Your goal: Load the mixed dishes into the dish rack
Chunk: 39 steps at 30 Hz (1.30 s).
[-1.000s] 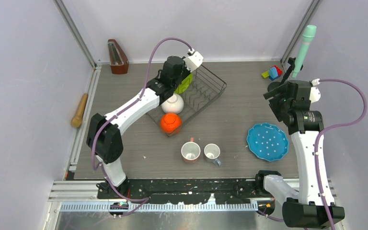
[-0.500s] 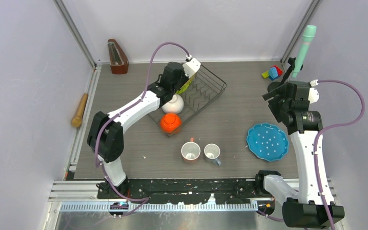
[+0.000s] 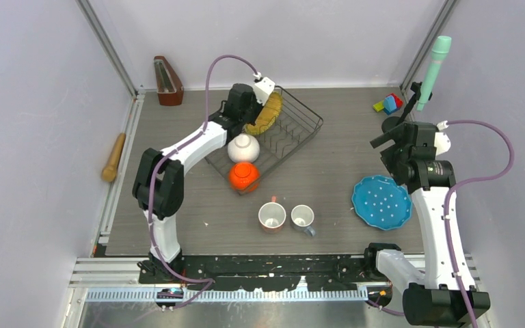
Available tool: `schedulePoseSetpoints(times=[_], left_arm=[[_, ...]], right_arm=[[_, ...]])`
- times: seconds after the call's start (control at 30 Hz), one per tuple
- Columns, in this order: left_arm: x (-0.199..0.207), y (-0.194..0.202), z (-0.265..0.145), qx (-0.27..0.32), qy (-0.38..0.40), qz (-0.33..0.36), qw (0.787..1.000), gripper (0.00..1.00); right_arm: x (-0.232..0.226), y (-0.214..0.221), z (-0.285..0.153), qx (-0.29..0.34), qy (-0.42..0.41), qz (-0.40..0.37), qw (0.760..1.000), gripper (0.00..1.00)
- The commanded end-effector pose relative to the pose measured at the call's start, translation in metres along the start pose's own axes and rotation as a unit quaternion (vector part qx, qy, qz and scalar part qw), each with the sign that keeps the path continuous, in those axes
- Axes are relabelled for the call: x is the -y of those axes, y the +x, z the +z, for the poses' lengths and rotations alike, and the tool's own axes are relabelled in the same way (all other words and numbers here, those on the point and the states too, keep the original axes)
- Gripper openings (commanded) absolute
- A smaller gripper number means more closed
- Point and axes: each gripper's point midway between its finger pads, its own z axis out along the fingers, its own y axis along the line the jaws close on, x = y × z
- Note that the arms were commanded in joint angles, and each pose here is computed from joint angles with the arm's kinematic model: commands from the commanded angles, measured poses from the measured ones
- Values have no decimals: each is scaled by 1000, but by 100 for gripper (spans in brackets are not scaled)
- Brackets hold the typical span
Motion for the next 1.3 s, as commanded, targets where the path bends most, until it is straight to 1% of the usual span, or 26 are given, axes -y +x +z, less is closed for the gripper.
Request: schedulePoseSetpoints(times=[0.0,0.1,0.17,0.3,0.43,0.5,0.57,0.6,0.7,0.73,0.8,0.83,0.9,0.97,1.07,1.17,1.23,1.27], left_arm=[[0,-16,15,8,10,-29,999,32],[1,-20,20,4,17,-35,999,49],[2,-24,20,3,22,-37,999,58],[-1,-38,8,20,26,-40,999,70],[-9,-49,-12,32,13,-44,998,74],[-13,-58,-25,45,10,-50,998,76],[-15,-67,-38,59,10,-60,996,77],[-15,-71,-45,64,11,-70,995,77],[-13,-88,-73,90,24,-110,990,77],[-9,-87,-77,92,31,-122,988,77],[1,-102,-98,122,54,-163,978,77],[9,-105,-105,130,71,-177,973,77],[22,-110,-119,143,95,-208,963,77],[38,-111,-130,145,126,-236,953,77],[47,-107,-141,144,146,-264,943,77],[49,-96,-148,134,145,-275,941,76],[51,-89,-150,122,146,-274,943,76],[53,-85,-151,116,147,-272,944,76]], right_arm=[[36,8,6,5,71,-2,997,99],[52,17,18,-14,113,-17,993,100],[60,24,27,-33,139,-33,989,100],[71,31,45,-54,179,-59,981,100],[81,37,65,-64,212,-66,973,99],[82,41,77,-71,220,-66,971,96],[82,44,89,-74,225,-62,970,89],[84,47,96,-78,231,-60,968,86],[82,53,113,-83,231,-52,968,81],[85,58,120,-90,240,-50,965,81],[86,63,134,-94,246,-44,964,78],[90,68,141,-102,256,-45,960,75],[94,72,152,-108,270,-44,956,74],[98,73,160,-108,287,-49,951,73],[101,69,169,-101,305,-59,945,73],[107,72,177,-104,321,-64,939,72],[113,73,181,-104,331,-66,935,69],[117,73,183,-105,338,-64,933,66]])
